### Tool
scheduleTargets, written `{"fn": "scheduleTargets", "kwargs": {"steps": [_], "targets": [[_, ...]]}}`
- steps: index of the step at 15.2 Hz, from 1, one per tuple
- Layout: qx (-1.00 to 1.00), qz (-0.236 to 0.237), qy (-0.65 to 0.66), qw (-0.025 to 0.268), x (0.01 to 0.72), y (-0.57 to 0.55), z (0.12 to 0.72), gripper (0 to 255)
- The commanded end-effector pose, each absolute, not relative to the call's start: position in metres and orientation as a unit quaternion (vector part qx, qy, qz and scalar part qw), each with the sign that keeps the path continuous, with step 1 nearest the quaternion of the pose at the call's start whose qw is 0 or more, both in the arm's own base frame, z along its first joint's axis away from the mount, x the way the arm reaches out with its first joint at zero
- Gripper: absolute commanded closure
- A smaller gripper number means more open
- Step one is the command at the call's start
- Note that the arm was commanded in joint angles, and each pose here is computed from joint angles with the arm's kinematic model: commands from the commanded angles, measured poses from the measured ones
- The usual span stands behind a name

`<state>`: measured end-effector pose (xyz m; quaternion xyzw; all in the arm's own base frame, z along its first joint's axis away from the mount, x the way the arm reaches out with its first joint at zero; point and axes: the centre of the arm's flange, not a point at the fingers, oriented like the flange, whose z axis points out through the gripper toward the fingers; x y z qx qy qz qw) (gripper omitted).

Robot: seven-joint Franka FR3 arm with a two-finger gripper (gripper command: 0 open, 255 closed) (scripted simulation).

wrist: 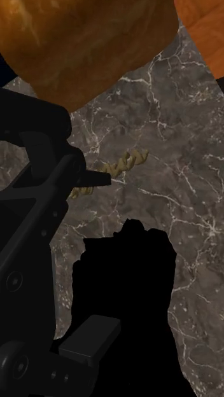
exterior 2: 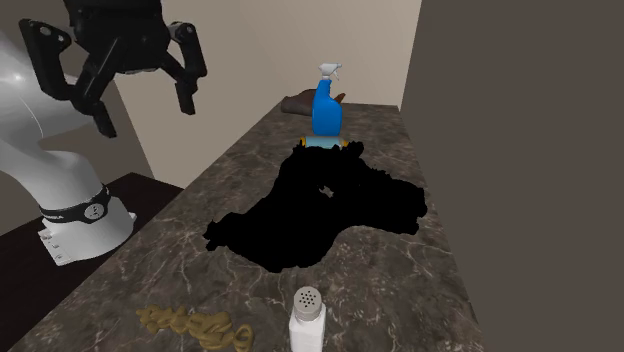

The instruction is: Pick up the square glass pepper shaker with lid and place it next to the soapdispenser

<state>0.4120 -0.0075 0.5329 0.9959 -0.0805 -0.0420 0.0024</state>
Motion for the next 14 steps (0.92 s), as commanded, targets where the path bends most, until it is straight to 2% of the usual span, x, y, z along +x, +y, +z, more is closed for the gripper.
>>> {"fn": "scheduleTargets", "kwargs": {"steps": [1,14], "targets": [[0.996,-0.046,-0.083,0.003,0.437,-0.010,0.517,0],[0.993,-0.075,-0.095,0.010,0.590,-0.032,0.425,0]]}}
